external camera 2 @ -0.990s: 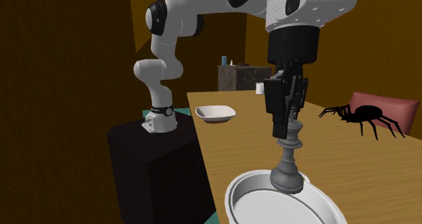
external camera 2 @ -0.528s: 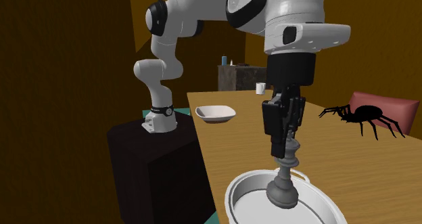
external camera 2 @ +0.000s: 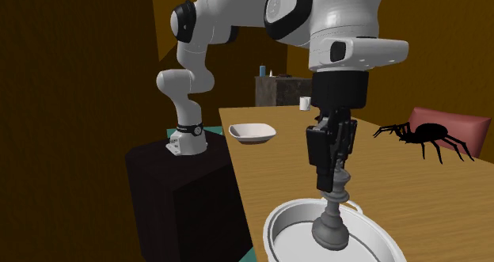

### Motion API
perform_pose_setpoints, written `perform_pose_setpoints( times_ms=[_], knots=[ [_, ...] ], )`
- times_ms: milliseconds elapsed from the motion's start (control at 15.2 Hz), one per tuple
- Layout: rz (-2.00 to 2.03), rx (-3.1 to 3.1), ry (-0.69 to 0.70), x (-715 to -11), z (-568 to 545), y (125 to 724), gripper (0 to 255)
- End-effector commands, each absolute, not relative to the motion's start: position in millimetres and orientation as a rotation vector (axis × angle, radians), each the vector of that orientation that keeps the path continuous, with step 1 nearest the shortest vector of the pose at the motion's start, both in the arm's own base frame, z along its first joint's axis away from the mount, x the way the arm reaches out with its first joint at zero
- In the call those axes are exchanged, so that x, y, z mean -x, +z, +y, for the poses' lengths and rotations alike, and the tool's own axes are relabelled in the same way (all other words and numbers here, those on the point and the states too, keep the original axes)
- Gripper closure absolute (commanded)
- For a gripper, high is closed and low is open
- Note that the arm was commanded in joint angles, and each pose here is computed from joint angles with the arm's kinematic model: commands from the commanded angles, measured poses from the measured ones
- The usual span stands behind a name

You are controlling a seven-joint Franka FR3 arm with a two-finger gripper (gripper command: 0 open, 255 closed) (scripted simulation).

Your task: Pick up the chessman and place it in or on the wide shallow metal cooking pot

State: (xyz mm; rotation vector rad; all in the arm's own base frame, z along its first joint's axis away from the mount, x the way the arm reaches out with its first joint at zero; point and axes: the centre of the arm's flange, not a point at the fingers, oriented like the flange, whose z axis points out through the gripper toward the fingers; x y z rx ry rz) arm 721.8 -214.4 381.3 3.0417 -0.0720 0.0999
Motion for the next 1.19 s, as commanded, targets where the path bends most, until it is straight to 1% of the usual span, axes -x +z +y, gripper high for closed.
perform_pose_setpoints(
  times_ms=[0,66,396,660,1122],
  knots=[
    [-0.072,-3.042,0.1,-722,-214,381,255],
    [-0.072,-3.042,0.1,-722,-214,381,0],
    [-0.072,-3.042,0.1,-722,-214,381,0],
    [-0.072,-3.042,0.1,-719,-210,431,0],
    [-0.072,-3.042,0.1,-719,-210,431,0]
  ],
)
